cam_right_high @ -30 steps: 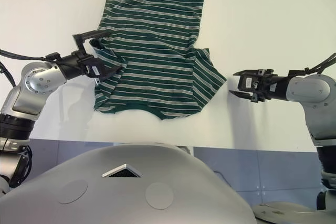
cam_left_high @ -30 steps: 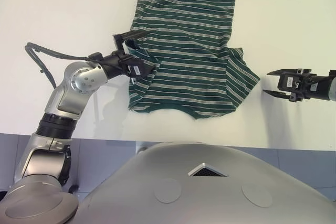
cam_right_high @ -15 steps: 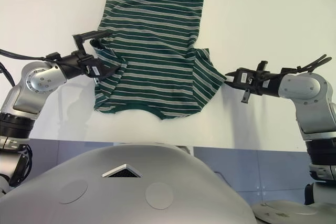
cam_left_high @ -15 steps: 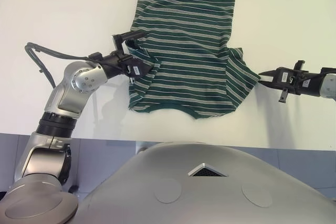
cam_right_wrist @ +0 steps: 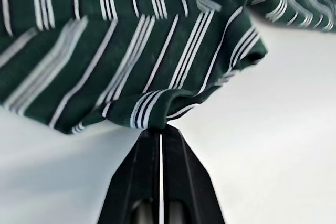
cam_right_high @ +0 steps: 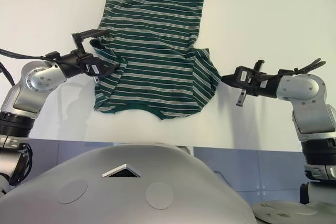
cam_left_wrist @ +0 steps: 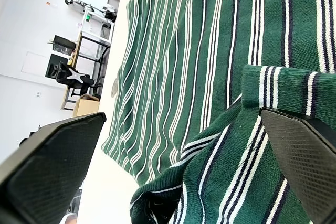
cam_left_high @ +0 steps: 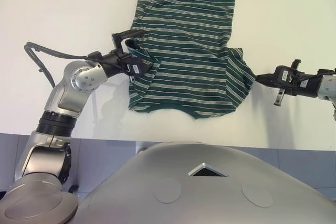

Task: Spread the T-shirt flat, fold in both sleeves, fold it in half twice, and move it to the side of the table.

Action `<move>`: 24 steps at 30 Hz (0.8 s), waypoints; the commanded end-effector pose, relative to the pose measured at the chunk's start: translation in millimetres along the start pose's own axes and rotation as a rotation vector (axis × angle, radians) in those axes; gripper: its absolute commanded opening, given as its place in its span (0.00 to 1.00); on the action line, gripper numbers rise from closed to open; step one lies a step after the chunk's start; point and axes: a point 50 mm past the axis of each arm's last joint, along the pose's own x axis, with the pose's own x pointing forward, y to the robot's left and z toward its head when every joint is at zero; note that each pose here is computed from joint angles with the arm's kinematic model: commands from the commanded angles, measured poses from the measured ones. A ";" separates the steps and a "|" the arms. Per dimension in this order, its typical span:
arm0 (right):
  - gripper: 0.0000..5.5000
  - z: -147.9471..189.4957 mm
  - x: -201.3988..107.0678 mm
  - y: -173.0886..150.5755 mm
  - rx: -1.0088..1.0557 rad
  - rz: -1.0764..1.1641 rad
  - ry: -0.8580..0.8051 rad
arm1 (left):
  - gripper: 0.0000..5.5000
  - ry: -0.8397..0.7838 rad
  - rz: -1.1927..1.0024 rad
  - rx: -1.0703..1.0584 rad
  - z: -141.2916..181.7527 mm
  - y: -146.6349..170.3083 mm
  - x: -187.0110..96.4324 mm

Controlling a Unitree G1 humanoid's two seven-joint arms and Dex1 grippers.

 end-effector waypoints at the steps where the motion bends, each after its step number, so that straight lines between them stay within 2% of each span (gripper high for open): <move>1: 0.00 20.4 0.0 -3.7 0.008 -0.003 -0.112 | 0.98 0.000 0.003 0.027 0.8 4.1 3.3; 10: 0.00 44.2 13.4 -2.5 0.015 0.008 -0.239 | 0.98 -0.001 0.007 0.029 0.3 4.7 3.7; 16: 0.00 89.3 36.1 -8.7 -0.013 0.016 -0.463 | 0.98 -0.004 0.005 0.034 0.5 5.5 6.2; 18: 0.00 95.1 48.8 -4.7 -0.030 0.049 -0.462 | 0.98 -0.008 0.004 0.039 1.1 6.6 7.4; 24: 0.00 84.1 89.2 7.9 -0.123 0.116 -0.297 | 0.98 -0.010 0.004 0.040 0.9 7.7 6.3</move>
